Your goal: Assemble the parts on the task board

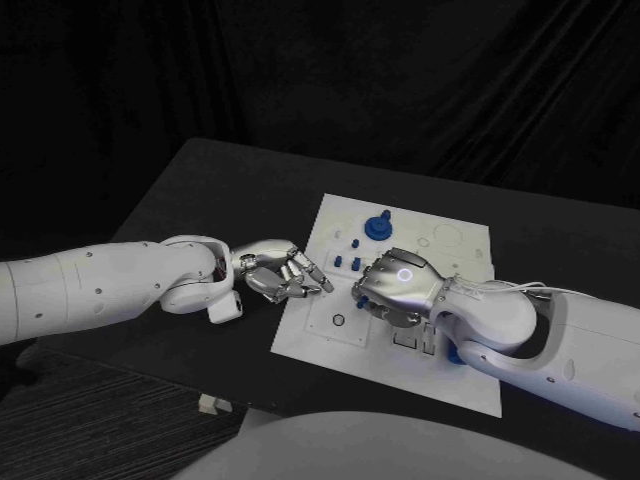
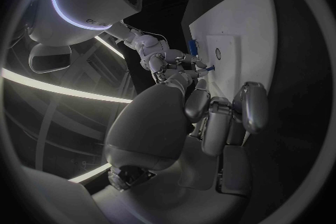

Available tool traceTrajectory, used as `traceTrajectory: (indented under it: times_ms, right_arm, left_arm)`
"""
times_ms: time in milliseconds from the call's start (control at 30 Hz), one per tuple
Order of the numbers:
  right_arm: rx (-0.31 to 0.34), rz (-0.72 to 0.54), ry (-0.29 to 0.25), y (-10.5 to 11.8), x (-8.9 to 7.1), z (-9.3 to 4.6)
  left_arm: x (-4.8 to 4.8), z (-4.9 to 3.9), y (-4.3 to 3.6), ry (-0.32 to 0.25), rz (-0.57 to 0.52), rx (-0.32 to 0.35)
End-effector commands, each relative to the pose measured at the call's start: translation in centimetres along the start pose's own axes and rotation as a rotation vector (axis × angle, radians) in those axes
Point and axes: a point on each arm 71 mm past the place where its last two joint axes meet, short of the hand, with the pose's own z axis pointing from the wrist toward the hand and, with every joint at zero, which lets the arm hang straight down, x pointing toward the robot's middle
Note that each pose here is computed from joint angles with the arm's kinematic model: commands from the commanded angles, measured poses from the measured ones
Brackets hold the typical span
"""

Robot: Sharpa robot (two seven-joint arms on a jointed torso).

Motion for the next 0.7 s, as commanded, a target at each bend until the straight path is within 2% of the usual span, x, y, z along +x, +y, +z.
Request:
traceTrajectory:
  times_ms: [33,700]
  right_arm:
    - [0.008,-0.007,0.013,0.1,0.19,0.05]
    - [-0.009,-0.004,0.015,0.37,0.19,0.07]
  left_arm:
    - [0.18,0.1,-0.09,0.015,-0.009,0.007]
    - [0.2,0.16,-0.07,0.017,-0.01,0.005]
